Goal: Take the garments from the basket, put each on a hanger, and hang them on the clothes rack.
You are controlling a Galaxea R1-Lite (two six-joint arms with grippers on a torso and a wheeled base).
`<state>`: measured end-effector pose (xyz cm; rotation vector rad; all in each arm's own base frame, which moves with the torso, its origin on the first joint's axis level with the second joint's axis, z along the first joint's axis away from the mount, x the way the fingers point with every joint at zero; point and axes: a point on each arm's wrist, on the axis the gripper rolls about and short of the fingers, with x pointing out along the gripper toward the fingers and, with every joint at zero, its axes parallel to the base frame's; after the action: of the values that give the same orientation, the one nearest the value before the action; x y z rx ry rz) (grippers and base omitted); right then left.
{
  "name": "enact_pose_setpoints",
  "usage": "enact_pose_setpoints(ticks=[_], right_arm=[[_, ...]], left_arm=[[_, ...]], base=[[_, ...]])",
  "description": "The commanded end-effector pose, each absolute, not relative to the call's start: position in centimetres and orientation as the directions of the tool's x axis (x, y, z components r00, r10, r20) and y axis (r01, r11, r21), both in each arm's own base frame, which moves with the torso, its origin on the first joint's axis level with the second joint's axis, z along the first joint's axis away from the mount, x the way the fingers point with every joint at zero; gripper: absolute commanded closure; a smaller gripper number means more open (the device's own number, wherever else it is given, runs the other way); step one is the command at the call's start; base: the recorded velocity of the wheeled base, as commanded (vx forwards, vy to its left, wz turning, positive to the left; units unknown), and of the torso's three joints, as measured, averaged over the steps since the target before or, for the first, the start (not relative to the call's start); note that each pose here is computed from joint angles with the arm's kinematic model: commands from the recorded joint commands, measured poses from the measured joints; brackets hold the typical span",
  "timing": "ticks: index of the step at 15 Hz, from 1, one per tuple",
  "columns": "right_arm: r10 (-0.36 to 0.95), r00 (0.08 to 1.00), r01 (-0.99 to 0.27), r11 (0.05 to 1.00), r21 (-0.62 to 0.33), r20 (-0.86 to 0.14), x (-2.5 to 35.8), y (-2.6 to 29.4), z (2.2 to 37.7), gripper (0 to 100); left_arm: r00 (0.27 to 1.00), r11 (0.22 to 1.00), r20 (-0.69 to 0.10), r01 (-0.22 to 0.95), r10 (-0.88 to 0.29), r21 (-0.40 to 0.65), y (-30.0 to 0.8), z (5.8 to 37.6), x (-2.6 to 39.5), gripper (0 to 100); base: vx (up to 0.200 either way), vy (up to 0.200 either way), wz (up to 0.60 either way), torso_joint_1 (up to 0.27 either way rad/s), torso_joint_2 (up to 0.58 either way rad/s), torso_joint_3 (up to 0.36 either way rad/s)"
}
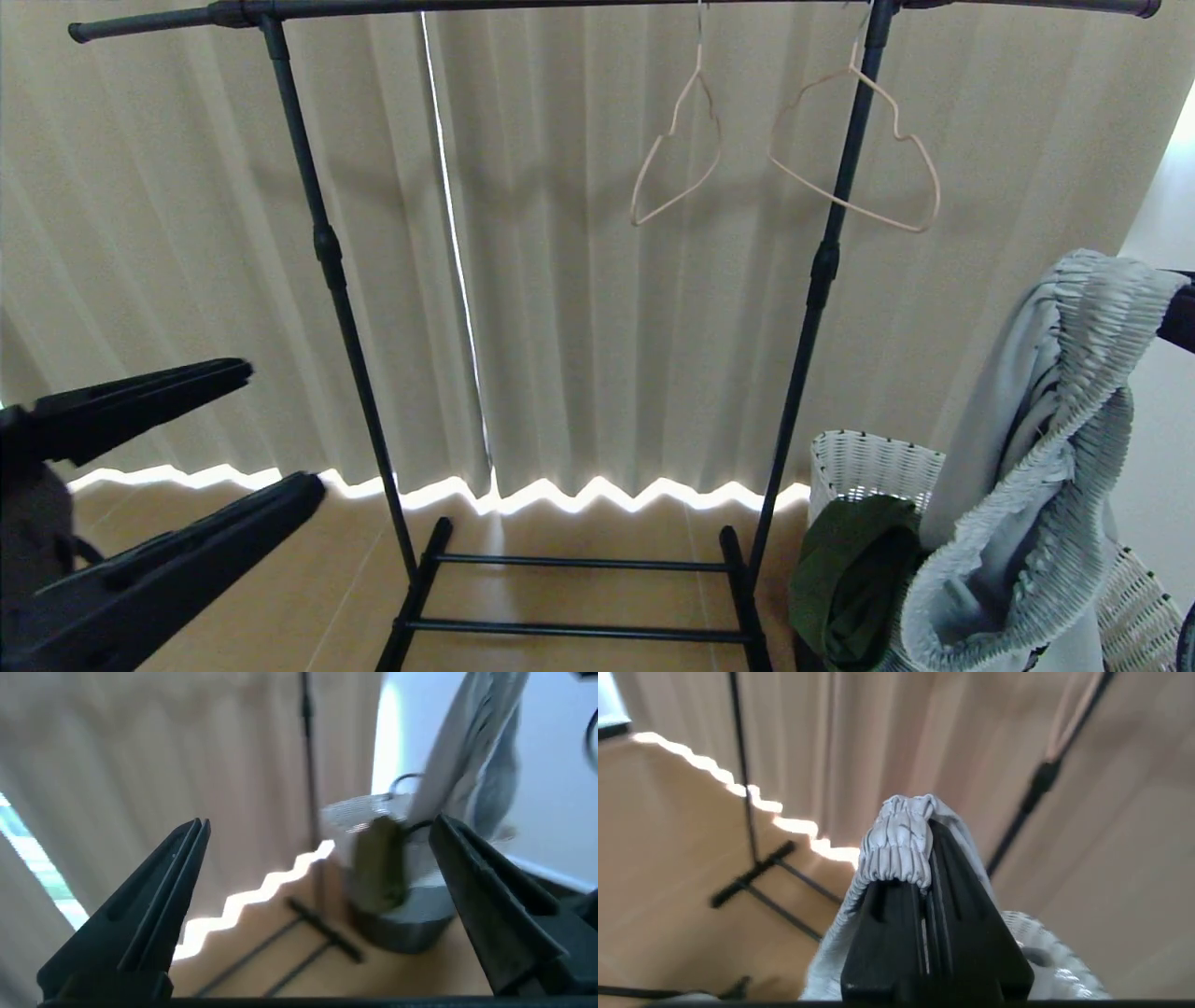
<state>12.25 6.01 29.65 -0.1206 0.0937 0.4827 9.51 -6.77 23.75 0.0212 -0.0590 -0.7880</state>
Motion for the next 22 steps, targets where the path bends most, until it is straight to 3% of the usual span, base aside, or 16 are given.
enact_pose_setpoints(ticks=[1,6,10,17,22], right_arm=[[0.490,0.864,-0.499,0.863,-0.075,-0.118,12.6,6.8,30.1,100],[0.510,0.857,-0.514,0.856,-0.055,-0.070,12.0,6.8,31.1,100],[0.544,0.839,-0.544,0.838,-0.050,-0.017,10.5,6.5,32.0,100],[0.571,0.821,-0.570,0.820,-0.051,0.003,10.0,6.6,32.4,100],[0.571,0.821,-0.569,0.820,-0.051,0.014,9.7,6.4,32.5,100]], left_arm=[[0.624,0.626,-0.047,0.779,-0.780,-0.031,-15.1,22.9,13.0,0],[0.487,0.514,-0.238,0.856,-0.840,-0.062,-24.7,17.7,13.3,0],[0.428,0.472,-0.251,0.869,-0.868,-0.152,-30.5,15.8,12.9,0],[0.453,0.502,-0.244,0.840,-0.858,-0.206,-34.9,13.2,15.0,0],[0.523,0.578,-0.265,0.789,-0.810,-0.209,-34.7,12.2,17.0,0]], base=[[0.000,0.000,0.00,0.000,0.00,0.000],[0.000,0.000,0.00,0.000,0.00,0.000],[0.000,0.000,0.00,0.000,0.00,0.000],[0.000,0.000,0.00,0.000,0.00,0.000],[0.000,0.000,0.00,0.000,0.00,0.000]])
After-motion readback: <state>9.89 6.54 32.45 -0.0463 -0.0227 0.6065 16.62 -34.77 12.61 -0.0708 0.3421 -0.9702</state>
